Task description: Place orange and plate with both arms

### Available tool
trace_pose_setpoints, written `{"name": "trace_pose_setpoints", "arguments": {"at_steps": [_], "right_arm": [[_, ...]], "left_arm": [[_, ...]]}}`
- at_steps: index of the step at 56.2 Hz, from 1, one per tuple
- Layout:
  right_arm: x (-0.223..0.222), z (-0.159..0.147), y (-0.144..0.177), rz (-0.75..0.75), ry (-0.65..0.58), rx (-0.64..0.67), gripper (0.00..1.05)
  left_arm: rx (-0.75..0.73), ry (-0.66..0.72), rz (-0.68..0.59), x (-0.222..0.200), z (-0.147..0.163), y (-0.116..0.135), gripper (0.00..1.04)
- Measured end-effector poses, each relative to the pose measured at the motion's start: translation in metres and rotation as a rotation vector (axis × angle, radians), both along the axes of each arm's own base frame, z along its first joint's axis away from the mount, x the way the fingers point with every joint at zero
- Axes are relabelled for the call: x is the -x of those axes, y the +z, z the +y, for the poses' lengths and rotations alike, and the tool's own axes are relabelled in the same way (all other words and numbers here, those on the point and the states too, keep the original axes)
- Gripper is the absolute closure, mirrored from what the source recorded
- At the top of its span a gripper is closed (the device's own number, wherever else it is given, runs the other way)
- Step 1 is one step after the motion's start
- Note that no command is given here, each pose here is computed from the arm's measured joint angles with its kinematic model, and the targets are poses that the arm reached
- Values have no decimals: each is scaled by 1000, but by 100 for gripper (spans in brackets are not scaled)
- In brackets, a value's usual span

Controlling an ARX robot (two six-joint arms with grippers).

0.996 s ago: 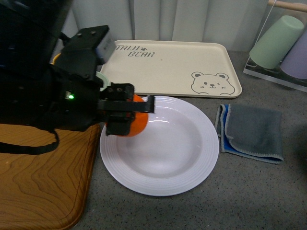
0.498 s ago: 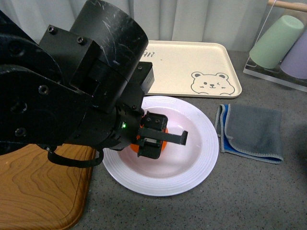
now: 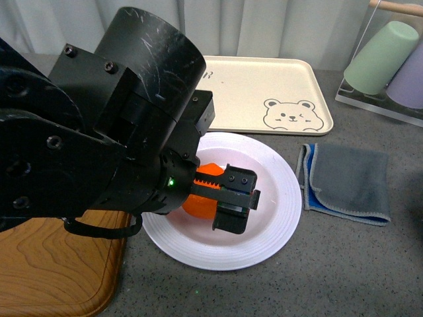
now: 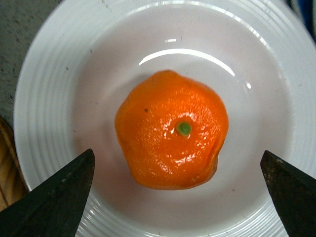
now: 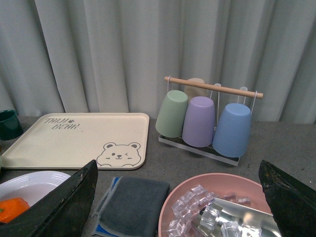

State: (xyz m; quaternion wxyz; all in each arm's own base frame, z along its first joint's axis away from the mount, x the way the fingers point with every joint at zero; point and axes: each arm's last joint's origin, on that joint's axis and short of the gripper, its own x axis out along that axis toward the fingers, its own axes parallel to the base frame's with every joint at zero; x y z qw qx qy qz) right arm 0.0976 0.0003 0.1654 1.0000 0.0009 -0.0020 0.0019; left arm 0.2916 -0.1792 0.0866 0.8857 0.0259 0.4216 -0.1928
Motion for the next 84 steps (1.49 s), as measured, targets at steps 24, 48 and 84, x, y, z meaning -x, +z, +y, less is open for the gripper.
{"name": "trace_pose_setpoints", "arguments": {"at_steps": [24,48,84], "right_arm": [[0,0,0,0,0,0,9],[0,0,0,0,-1,0,9],[0,0,0,0,0,0,9]], "left_arm": [[-29,325,-654,31,53,23,35],[58,396,-857,97,135,61,101],[66,392,-871,148,176,79,101]]}}
